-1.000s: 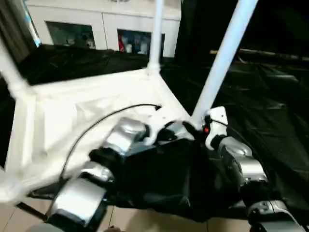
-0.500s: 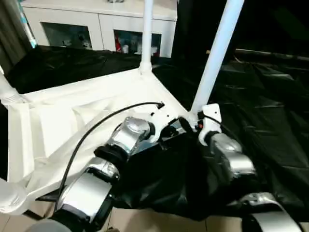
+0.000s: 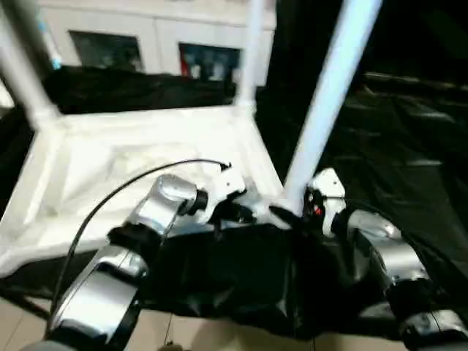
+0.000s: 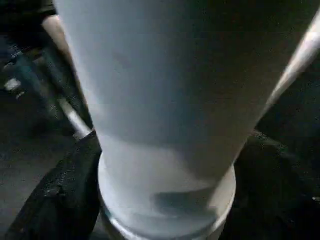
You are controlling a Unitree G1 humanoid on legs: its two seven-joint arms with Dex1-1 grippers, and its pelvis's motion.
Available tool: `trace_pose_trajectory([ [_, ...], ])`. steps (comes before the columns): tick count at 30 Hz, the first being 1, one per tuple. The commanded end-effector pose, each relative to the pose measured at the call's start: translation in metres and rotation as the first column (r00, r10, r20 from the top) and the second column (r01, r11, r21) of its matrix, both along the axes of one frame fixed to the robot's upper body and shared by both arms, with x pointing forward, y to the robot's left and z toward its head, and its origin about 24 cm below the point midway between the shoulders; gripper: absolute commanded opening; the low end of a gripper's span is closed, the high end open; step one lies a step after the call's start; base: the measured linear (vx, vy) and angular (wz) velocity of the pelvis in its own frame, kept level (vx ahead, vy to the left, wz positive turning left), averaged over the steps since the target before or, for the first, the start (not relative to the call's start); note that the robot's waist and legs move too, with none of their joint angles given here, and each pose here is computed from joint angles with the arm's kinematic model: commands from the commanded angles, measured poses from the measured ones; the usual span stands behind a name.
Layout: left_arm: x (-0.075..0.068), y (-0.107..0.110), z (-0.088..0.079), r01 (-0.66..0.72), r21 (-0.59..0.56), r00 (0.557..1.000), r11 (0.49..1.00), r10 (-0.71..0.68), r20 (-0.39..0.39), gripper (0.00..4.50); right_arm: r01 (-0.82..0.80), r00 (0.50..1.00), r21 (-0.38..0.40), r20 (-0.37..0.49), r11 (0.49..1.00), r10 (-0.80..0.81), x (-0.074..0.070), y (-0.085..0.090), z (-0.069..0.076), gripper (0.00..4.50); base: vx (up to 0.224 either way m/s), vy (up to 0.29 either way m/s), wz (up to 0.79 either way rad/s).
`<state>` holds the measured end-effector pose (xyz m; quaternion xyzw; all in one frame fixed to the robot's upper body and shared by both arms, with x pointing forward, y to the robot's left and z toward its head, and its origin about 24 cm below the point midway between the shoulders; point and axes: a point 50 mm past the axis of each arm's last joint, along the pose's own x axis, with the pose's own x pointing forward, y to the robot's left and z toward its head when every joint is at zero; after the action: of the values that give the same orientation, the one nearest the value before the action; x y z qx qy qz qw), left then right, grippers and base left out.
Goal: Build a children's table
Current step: Rotate leg to tighten
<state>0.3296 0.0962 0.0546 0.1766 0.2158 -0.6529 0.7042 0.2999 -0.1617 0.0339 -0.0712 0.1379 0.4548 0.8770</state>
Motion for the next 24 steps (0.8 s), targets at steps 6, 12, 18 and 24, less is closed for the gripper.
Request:
trace_pose_trajectory([
  [6, -0.015, -0.003, -0.006, 0.119, -0.046, 0.99, 0.992, -0.123, -0.072, 0.0, -0.094, 0.995, -0.01, -0.024, 0.995, 0.094, -0.01, -0.004, 0.004, 3.61, 0.0, 0.0, 0.0],
  [12, -0.016, -0.003, -0.004, 0.117, -0.053, 0.99, 0.992, -0.121, -0.076, 0.0, -0.084, 0.995, 0.037, -0.051, 0.996, 0.086, -0.011, -0.002, 0.003, 3.18, 0.0, 0.0, 0.0],
  [18, -0.011, -0.006, -0.008, 0.023, -0.032, 0.999, 0.999, -0.025, -0.048, 0.0, 0.049, 0.993, 0.034, -0.106, 0.998, -0.045, -0.008, -0.005, -0.009, 2.79, 0.0, 0.0, 0.0],
  [24, 0.0, -0.012, -0.013, -0.14, -0.003, 0.99, 0.99, 0.14, 0.006, 0.0, 0.269, 0.955, -0.028, -0.122, 0.963, -0.27, 0.002, -0.011, -0.024, 2.77, 0.0, 0.0, 0.0],
])
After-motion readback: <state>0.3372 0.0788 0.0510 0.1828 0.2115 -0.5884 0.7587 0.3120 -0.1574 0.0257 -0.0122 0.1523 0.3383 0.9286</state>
